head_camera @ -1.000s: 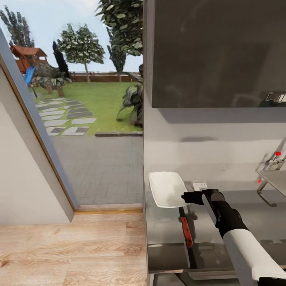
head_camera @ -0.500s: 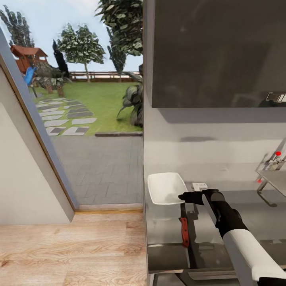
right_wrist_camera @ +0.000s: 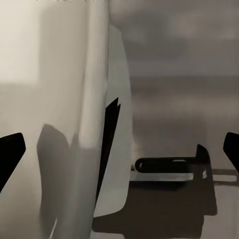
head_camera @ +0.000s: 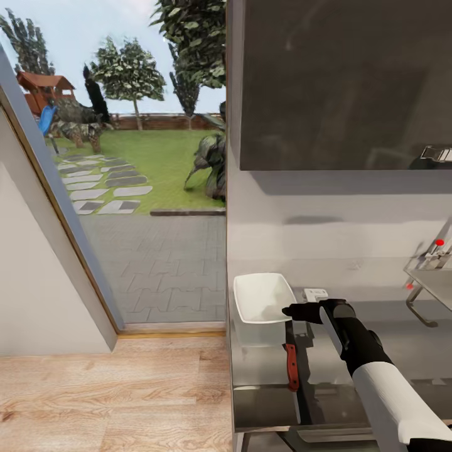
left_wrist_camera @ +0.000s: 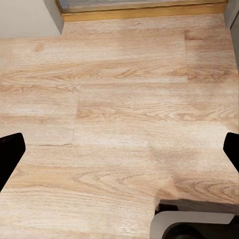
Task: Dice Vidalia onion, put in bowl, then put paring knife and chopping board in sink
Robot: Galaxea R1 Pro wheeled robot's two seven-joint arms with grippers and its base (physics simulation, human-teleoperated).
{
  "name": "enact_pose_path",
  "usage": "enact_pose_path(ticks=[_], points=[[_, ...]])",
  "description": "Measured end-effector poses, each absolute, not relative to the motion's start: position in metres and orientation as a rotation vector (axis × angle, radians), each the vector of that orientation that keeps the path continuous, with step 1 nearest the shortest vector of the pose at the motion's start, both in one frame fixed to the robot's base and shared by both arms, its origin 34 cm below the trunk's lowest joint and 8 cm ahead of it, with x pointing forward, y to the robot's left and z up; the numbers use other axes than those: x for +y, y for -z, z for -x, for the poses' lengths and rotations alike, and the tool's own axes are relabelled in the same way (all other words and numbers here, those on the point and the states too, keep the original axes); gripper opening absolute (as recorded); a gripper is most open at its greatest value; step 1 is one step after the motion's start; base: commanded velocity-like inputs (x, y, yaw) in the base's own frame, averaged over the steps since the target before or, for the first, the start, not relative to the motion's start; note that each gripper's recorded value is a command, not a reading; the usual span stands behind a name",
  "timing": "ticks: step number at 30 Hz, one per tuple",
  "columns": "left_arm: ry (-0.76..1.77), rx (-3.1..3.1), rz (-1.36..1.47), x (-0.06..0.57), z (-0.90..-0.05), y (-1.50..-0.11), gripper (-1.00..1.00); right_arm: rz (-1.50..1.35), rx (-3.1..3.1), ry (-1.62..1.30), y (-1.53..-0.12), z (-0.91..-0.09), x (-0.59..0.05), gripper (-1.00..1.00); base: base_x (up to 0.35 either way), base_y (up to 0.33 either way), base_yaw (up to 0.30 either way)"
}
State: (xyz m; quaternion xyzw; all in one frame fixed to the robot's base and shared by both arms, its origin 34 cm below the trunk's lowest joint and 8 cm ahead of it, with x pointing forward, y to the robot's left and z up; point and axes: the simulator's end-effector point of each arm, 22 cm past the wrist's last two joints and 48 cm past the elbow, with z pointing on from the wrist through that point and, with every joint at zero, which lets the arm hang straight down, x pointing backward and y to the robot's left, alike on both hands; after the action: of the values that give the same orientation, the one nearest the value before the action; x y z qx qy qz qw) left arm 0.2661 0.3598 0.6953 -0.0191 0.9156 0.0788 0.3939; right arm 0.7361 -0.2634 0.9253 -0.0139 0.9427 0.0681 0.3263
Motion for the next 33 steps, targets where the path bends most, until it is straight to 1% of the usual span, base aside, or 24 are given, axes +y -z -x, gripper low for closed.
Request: enact_pose_path(ticks=[12, 28, 33], points=[[-0.2, 2.323, 0.049, 0.36, -0.266, -0.695, 1.0, 0.035, 2.449, -0.172, -0.934, -0.741, -0.265, 1.0, 0.0, 0.0, 0.0], [-0.2, 2.325, 0.048, 0.36, -0.265, -0.695, 1.0, 0.056, 2.321, -0.153, -0.994, -0.763, -0.263, 1.0, -0.001, 0.0, 0.0], [-0.199, 2.325, 0.047, 0.36, -0.266, -0.695, 1.0, 0.058, 2.319, -0.157, -1.015, -0.762, -0.261, 1.0, -0.087, 0.0, 0.0]])
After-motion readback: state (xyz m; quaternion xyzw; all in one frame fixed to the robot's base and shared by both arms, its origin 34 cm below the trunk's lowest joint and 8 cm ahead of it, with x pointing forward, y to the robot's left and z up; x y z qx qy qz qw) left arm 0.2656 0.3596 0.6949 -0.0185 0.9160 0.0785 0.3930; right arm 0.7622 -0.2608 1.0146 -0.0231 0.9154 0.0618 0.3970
